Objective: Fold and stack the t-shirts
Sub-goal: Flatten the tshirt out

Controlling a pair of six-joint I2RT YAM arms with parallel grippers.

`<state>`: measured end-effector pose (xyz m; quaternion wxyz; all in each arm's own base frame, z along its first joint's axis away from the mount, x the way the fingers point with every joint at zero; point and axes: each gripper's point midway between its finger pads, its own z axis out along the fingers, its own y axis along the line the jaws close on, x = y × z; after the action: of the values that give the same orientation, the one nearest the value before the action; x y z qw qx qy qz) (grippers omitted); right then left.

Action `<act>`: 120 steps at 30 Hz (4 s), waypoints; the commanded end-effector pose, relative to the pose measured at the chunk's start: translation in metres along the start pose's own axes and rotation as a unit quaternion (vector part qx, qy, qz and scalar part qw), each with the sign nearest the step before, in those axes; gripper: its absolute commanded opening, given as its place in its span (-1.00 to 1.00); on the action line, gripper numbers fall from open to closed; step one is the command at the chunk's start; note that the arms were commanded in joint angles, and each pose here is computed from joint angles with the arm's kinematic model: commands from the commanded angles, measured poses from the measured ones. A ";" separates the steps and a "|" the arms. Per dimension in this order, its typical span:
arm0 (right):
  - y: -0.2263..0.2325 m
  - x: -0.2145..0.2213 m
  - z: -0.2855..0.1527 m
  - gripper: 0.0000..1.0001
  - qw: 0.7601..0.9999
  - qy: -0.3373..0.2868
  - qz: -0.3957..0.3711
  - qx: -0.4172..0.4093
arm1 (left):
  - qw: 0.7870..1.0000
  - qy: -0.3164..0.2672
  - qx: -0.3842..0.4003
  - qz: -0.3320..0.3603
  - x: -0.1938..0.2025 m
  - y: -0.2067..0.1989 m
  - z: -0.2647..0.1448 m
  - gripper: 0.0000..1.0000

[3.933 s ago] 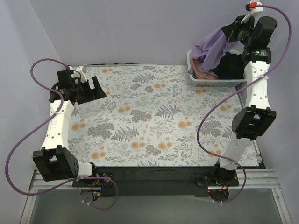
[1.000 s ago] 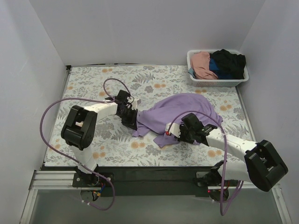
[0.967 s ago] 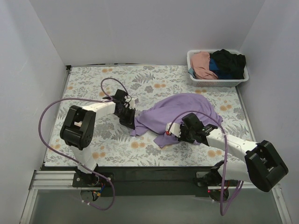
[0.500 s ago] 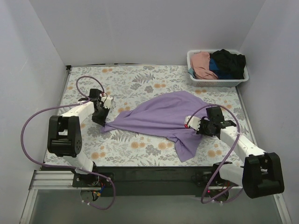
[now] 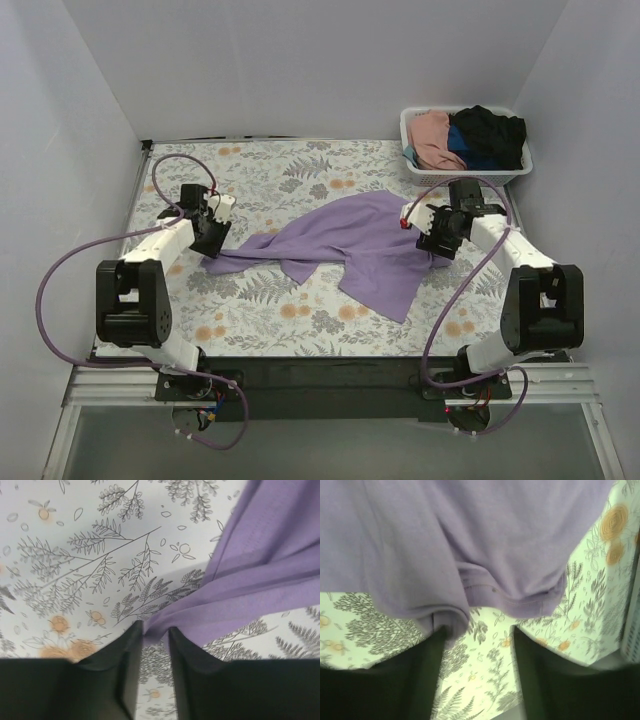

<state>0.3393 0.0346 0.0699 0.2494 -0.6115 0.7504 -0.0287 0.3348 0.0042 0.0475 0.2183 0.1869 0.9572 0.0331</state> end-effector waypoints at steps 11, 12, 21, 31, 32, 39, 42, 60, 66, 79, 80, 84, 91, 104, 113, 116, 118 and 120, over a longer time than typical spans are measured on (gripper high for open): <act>0.115 -0.076 -0.051 0.56 0.988 -0.056 0.023 -0.140 | 0.990 -0.093 0.104 0.025 -0.027 -0.034 -0.069 0.34; 0.127 -0.077 -0.044 0.56 0.986 -0.048 0.032 -0.157 | 0.989 -0.099 0.109 0.021 -0.032 -0.035 -0.073 0.35; 0.153 -0.093 -0.007 0.54 0.977 -0.019 0.078 -0.195 | 0.989 -0.092 0.120 -0.006 -0.046 -0.034 -0.080 0.37; 0.185 -0.074 0.020 0.56 0.978 0.033 0.056 -0.197 | 0.989 -0.087 0.118 -0.027 -0.049 -0.030 -0.080 0.39; 0.187 -0.071 0.023 0.56 0.978 0.041 0.052 -0.197 | 0.989 -0.085 0.119 -0.030 -0.049 -0.030 -0.080 0.40; 0.179 -0.061 0.019 -0.97 0.982 0.068 0.030 -0.173 | 0.988 -0.087 0.119 -0.053 -0.049 -0.019 -0.084 0.40; 0.142 -0.089 -0.023 -0.97 0.991 0.007 0.029 -0.134 | 0.986 -0.096 0.125 -0.051 -0.051 -0.018 -0.091 0.40; 0.126 0.021 -0.090 -0.97 0.996 0.045 0.047 -0.067 | 0.952 -0.128 0.192 0.201 0.020 -0.069 -0.119 0.16; 0.105 0.029 -0.102 -0.97 0.995 0.041 0.067 -0.063 | 0.915 -0.131 0.235 0.301 0.060 -0.094 -0.119 -0.08; 0.112 0.026 -0.092 -0.97 0.989 0.036 0.104 -0.095 | 0.871 -0.108 0.195 0.438 0.090 -0.128 -0.074 0.04; 0.112 0.025 -0.092 -0.97 0.989 0.036 0.104 -0.094 | 0.870 -0.112 0.189 0.440 0.084 -0.127 -0.070 0.06; 0.111 0.025 -0.093 -0.97 0.989 0.039 0.112 -0.092 | 0.870 -0.109 0.188 0.442 0.076 -0.128 -0.059 0.08; 0.106 0.021 -0.092 -0.97 0.987 0.034 0.129 -0.093 | 0.856 -0.079 0.196 0.471 0.099 -0.131 -0.038 0.08; 0.095 0.009 -0.095 -0.97 0.988 0.012 0.128 -0.090 | 0.872 -0.028 0.192 0.449 0.126 -0.124 -0.028 -0.86; -0.042 -0.083 -0.170 -0.97 0.981 -0.130 0.140 0.043 | 0.955 -0.211 0.115 0.174 -0.058 -0.018 -0.131 -1.00; -0.100 -0.129 -0.223 -0.97 0.965 -0.199 0.134 0.110 | 0.959 -0.263 0.074 0.080 -0.097 0.031 -0.167 -1.00; -0.123 -0.149 -0.238 -0.97 0.956 -0.229 0.136 0.124 | 0.949 -0.313 0.027 0.034 -0.124 0.059 -0.206 -1.00; -0.149 -0.174 -0.278 -0.97 0.938 -0.273 0.132 0.169 | 0.932 -0.362 -0.034 -0.010 -0.144 0.092 -0.247 -1.00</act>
<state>0.3796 0.0713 0.3569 0.4705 -0.4706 0.7458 0.0281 0.3773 0.0277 0.2756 0.4841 0.2625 0.8346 -0.0117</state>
